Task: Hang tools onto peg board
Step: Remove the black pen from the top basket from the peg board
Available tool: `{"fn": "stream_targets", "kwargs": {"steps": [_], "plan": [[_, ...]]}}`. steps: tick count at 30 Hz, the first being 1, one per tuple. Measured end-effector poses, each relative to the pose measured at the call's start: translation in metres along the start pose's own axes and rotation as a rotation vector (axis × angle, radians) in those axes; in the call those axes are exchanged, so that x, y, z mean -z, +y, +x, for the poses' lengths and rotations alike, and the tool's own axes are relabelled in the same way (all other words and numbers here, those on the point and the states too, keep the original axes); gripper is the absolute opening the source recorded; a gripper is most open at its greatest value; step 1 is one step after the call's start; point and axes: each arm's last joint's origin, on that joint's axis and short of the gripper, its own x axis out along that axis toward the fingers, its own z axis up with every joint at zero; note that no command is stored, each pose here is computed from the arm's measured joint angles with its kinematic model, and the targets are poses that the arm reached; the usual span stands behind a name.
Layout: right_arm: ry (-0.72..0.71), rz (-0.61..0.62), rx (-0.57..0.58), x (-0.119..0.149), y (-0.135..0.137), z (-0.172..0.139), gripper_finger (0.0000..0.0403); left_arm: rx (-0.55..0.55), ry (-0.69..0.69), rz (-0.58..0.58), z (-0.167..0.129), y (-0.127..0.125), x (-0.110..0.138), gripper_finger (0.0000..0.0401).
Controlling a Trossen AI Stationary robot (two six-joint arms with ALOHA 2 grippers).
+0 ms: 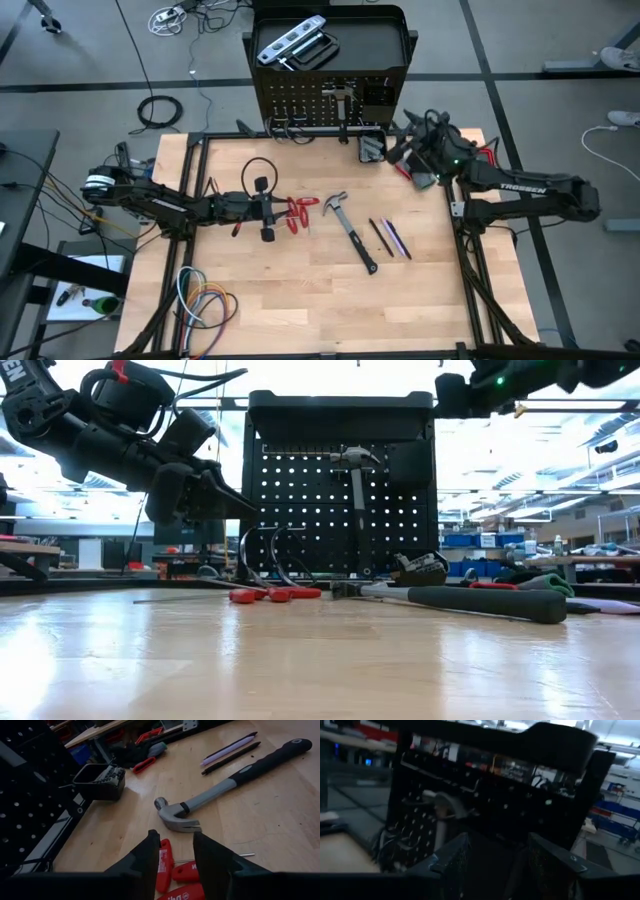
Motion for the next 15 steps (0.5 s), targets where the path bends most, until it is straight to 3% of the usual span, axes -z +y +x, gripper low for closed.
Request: {"fn": "stream_targets", "kwargs": {"steps": [7,15], "plan": [[-0.084,0.050,-0.012,0.010,-0.020,0.018,0.0206,0.000,-0.001,0.001,0.000,0.000,0.000,0.0122],[-0.080,0.129,-0.048,0.025,-0.037,0.042,0.0205,-0.001,-0.004,0.002,0.000,0.000,0.000,0.0122]]}}
